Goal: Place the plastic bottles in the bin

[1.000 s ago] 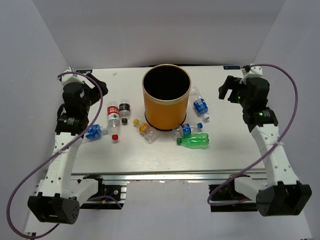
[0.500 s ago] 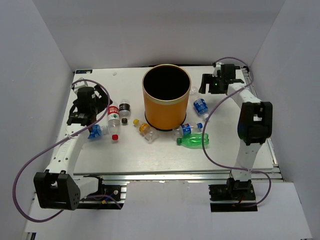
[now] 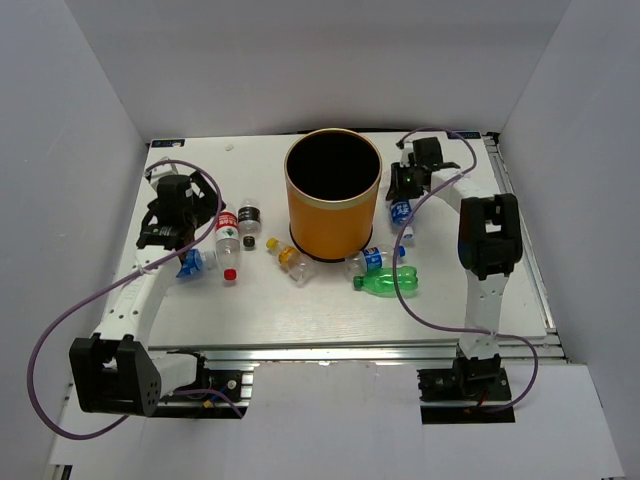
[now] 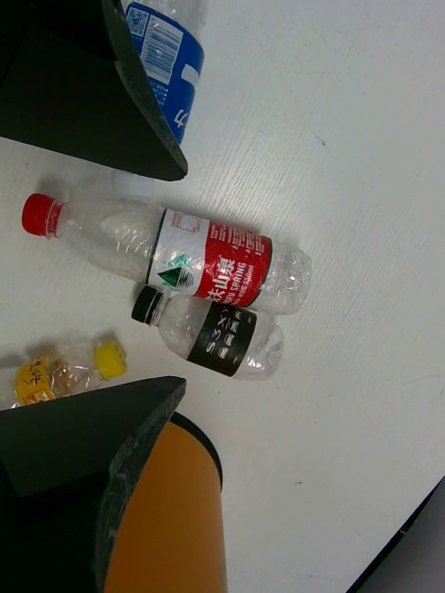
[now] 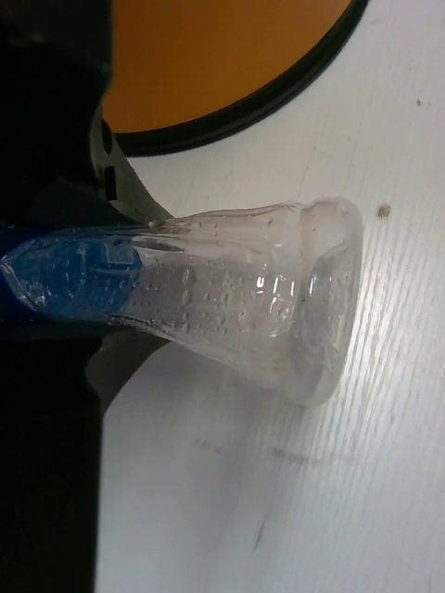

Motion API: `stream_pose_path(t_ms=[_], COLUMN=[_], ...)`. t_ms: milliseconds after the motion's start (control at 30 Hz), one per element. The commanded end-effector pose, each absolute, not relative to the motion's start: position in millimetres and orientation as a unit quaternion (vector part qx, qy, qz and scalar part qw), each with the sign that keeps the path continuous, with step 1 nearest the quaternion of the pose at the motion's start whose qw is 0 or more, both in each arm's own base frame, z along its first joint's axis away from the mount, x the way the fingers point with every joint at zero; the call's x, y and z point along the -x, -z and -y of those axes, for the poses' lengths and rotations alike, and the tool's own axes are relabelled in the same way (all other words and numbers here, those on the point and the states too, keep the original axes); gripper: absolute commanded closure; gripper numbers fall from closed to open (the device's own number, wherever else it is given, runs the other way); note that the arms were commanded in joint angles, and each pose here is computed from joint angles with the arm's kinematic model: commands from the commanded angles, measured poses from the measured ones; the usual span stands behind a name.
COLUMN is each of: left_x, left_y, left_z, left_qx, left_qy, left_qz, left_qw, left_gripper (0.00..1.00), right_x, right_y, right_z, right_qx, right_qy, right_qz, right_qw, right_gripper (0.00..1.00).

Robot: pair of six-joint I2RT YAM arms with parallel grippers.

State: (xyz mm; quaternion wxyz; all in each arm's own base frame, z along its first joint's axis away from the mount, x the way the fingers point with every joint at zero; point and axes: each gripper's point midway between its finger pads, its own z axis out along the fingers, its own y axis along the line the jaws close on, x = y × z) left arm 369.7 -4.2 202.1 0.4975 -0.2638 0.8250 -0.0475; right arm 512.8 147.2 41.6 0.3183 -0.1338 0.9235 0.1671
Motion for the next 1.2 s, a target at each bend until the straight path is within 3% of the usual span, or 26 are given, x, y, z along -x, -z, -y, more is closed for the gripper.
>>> stream_pose_path(t_ms=[0, 200, 367, 533, 700, 767, 800, 867, 1167], left_x=[-368.9, -366.1, -365.1, -343.1, -319.7, -306.1, -295.8, -285.1, -270.5], left_y=[-205.6, -200.7, -198.3, -183.7, -151.3, -138.9, -132.3, -125.6, -83.0], left_z=[0.8, 5.6, 4.8, -22.0, -57.7, -69.1, -81.6, -89.3, -117.6], left_qx=[0.266, 0.265, 0.271, 0.388, 0.475, 0.516, 0.542, 0.583, 0.671], left_qy=[0.042, 0.054, 0.051, 0.006, -0.015, -0.025, -0.04, -0.04, -0.038], left_qz=[-0.821, -0.825, -0.827, -0.803, -0.784, -0.771, -0.76, -0.736, -0.678], left_qw=[0.504, 0.497, 0.49, 0.453, 0.399, 0.371, 0.358, 0.343, 0.297], left_gripper=[0.02, 0.02, 0.02, 0.02, 0.02, 0.02, 0.02, 0.02, 0.02], right_x=[-531.3, -516.5, -469.8, -445.6, -446.9, -448.6, -447.5, -448.8, -428.2], right_y=[-129.2, -332.9, -444.3, -456.5, -451.9, -436.6, -433.4, -428.2, -453.8], right_z=[-117.3, -68.6, -134.6, -239.1, -309.0, -326.7, -331.0, -334.5, -269.7], right_qx=[0.092, 0.032, 0.156, 0.283, 0.315, 0.329, 0.333, 0.331, 0.245], right_qy=[-0.104, -0.012, -0.133, -0.204, -0.257, -0.273, -0.276, -0.275, -0.192], right_qz=[-0.904, -0.799, -0.704, -0.645, -0.626, -0.629, -0.629, -0.634, -0.643], right_qw=[0.405, 0.601, 0.68, 0.68, 0.665, 0.649, 0.646, 0.643, 0.7], right_gripper=[0.82, 0.77, 0.76, 0.72, 0.6, 0.45, 0.3, 0.11, 0.1])
